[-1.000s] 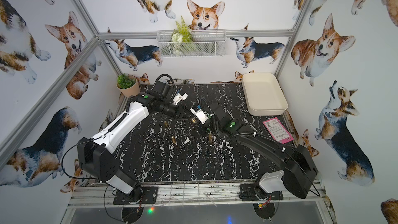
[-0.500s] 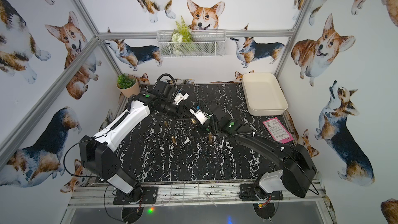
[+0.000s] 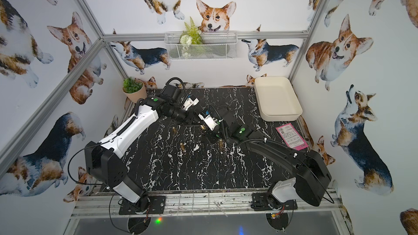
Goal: Open the lipstick cap
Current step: Place the lipstick at the center of the board.
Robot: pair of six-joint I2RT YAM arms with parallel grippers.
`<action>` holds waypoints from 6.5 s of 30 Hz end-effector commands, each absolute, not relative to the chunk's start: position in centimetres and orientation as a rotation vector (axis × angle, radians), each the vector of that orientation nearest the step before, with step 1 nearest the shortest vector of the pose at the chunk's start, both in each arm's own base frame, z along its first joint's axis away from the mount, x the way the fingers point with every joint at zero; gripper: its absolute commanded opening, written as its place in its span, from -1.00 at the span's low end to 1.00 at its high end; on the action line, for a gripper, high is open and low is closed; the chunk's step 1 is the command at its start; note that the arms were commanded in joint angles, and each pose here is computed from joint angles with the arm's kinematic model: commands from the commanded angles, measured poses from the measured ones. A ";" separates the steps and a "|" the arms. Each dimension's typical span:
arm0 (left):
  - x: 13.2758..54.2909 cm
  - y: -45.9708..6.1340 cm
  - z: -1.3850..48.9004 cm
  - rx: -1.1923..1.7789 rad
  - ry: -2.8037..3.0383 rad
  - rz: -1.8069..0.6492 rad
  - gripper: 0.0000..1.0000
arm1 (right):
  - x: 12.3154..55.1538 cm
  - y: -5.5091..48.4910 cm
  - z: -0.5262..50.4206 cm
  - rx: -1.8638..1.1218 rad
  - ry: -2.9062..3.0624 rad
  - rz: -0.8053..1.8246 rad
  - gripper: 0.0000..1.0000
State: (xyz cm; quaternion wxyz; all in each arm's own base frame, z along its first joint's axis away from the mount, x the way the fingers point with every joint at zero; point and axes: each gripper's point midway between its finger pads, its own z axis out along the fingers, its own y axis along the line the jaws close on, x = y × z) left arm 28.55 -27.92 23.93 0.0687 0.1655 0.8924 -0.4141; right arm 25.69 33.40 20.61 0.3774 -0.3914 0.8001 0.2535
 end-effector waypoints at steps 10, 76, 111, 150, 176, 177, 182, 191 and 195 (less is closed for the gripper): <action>28.3 -28.0 24.1 0.523 2.689 -1.249 -0.51 | 25.7 33.6 20.7 -1.027 2.033 0.638 -1.00; 30.3 -26.6 23.5 0.430 2.728 -1.124 -0.65 | 27.0 32.6 21.1 -0.958 2.035 0.530 -0.14; 42.4 -16.1 8.2 0.067 2.776 -0.019 -0.67 | 27.8 25.2 23.2 -0.661 1.995 0.281 -0.14; 40.8 -15.1 6.9 -0.077 2.587 -0.107 -0.76 | 28.1 25.7 22.0 -0.676 2.010 0.275 -0.13; 41.4 -17.3 6.5 0.037 2.488 -0.066 -0.65 | 28.1 25.6 21.6 -0.690 2.018 0.252 -0.12; 41.3 -17.3 6.4 0.037 2.491 -0.065 -0.65 | 28.1 25.6 21.6 -0.689 2.018 0.252 -0.12; 41.1 -17.2 5.9 0.026 2.506 -0.059 -0.59 | 28.2 25.6 21.4 -0.690 2.023 0.252 -0.10; 40.4 -16.6 5.9 -0.014 2.496 -0.055 -0.14 | 28.2 25.6 21.6 -0.688 2.017 0.253 -0.06; 40.5 -16.6 5.9 -0.012 2.504 -0.051 0.00 | 28.2 25.9 21.4 -0.689 2.021 0.263 -0.06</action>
